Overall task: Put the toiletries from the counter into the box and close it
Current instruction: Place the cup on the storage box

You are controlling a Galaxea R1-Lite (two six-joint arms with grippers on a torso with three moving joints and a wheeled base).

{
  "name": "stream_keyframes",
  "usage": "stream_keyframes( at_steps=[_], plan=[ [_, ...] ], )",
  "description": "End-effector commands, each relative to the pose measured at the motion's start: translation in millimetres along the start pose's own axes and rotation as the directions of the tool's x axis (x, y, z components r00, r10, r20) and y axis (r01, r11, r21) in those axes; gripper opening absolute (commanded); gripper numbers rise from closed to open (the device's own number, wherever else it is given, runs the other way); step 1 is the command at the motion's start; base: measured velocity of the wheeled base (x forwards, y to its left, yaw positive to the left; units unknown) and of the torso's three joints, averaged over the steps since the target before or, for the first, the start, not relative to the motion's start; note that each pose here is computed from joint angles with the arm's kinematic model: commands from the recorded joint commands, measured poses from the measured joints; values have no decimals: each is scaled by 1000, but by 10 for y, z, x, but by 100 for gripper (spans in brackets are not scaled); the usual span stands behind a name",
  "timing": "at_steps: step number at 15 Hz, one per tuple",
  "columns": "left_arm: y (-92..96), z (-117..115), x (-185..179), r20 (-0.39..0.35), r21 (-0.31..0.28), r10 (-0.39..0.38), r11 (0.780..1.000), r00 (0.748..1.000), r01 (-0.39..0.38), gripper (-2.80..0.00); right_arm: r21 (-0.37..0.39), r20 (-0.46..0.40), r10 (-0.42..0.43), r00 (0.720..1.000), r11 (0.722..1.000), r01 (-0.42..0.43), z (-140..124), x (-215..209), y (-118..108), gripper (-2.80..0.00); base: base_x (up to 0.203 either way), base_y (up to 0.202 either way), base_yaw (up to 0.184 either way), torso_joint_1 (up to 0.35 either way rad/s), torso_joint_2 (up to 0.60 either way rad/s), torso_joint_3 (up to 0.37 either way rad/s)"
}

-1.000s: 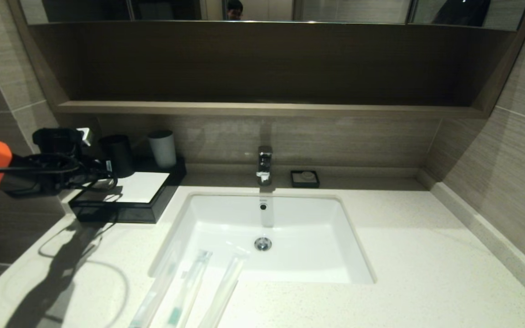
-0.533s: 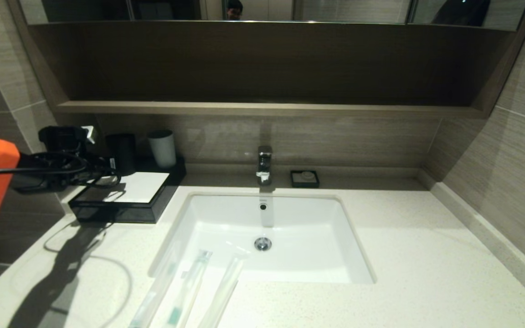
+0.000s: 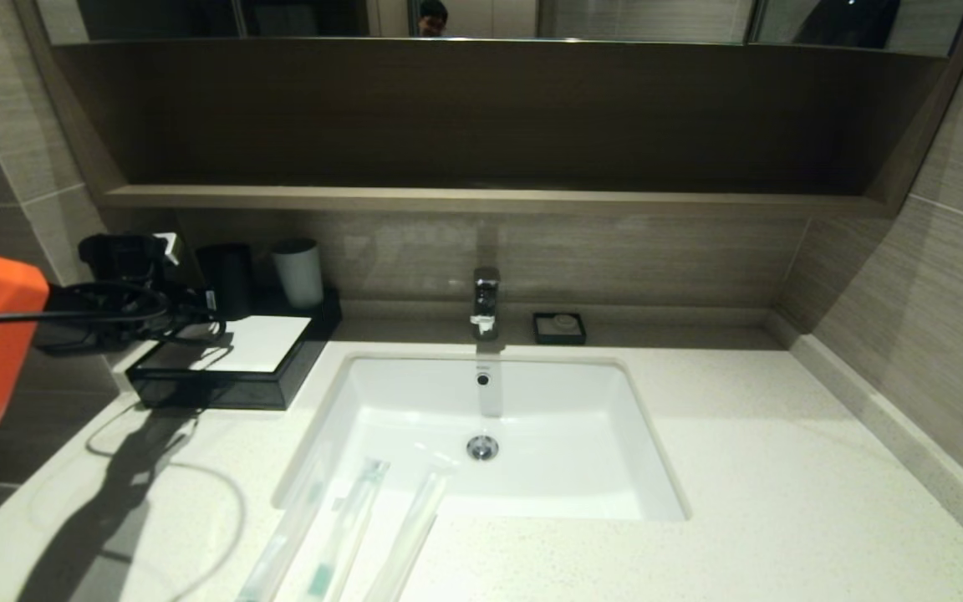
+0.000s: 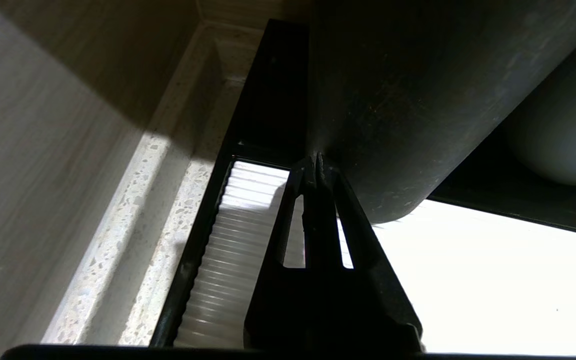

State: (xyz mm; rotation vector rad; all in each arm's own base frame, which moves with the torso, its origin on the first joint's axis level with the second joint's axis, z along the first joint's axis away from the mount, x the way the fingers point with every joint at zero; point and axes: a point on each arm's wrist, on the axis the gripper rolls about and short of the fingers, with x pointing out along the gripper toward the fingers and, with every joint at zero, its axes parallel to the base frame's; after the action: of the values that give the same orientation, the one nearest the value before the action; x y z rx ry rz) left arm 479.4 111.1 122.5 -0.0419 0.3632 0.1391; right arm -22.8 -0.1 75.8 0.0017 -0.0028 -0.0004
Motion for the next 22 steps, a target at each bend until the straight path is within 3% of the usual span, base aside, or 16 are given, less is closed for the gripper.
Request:
stream_keyframes(
  at_steps=[1,14,22],
  plan=[
    [3,-26,48,0,0,-1,1000,1000,1,-280,0,2,0,1000,1000,0,-5,-1,0,-280,0,0,0,0,0,0],
    [-24,-39,182,15,4,-8,1000,1000,8,-280,0,2,0,1000,1000,0,-5,-1,0,-280,0,0,0,0,0,0],
    [-33,95,-54,24,2,-2,1000,1000,2,-280,0,-1,2,1000,1000,-2,-4,1,0,-280,0,0,0,0,0,0]
  ],
)
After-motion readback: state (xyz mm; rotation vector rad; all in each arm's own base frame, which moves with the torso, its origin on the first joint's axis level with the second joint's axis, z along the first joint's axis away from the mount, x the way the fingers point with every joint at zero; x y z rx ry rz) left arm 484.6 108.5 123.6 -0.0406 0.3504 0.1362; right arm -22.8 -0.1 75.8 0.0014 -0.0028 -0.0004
